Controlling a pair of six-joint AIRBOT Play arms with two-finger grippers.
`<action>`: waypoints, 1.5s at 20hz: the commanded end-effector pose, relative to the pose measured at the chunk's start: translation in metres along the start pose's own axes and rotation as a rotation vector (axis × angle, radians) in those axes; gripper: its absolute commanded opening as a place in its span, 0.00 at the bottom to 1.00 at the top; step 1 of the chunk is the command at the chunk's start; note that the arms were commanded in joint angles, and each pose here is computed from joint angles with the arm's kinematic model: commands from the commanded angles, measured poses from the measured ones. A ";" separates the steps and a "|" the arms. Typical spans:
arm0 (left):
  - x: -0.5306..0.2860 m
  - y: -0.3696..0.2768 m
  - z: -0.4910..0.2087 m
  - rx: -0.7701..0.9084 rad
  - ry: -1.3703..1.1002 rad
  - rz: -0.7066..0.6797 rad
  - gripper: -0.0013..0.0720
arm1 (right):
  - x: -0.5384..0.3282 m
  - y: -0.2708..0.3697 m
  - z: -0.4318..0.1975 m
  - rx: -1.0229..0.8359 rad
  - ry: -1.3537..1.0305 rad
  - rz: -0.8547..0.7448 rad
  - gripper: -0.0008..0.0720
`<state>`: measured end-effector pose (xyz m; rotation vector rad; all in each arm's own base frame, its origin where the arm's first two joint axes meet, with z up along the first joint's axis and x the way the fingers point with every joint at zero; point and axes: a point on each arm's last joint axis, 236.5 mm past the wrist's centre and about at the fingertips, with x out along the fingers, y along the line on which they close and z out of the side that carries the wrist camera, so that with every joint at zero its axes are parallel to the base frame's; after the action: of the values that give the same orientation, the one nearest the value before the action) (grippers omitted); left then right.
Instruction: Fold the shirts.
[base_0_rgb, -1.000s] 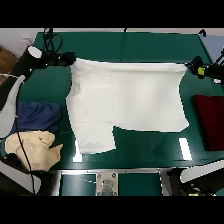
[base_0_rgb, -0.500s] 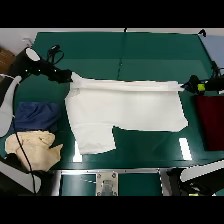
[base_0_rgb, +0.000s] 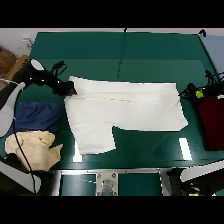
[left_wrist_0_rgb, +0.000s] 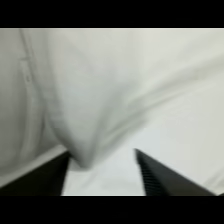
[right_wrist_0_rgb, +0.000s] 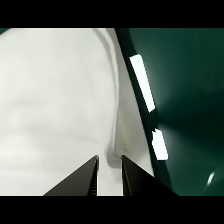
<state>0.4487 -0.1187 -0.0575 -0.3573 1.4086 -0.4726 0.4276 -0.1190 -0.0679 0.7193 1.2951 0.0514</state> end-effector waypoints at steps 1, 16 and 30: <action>-0.007 -0.024 -0.029 -0.037 0.132 -0.090 0.86 | -0.029 -0.026 -0.022 0.069 0.093 -0.175 0.27; -0.061 -0.031 -0.202 -0.088 0.209 0.056 0.09 | -0.070 -0.023 -0.214 0.351 -0.030 -0.203 0.24; 0.031 -0.026 -0.266 -0.433 0.107 -0.116 0.75 | -0.002 -0.030 -0.201 0.564 -0.203 -0.037 0.58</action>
<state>0.1786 -0.1422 -0.0963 -0.7160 1.6633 -0.3082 0.2287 -0.0484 -0.0887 1.0910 1.1764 -0.3963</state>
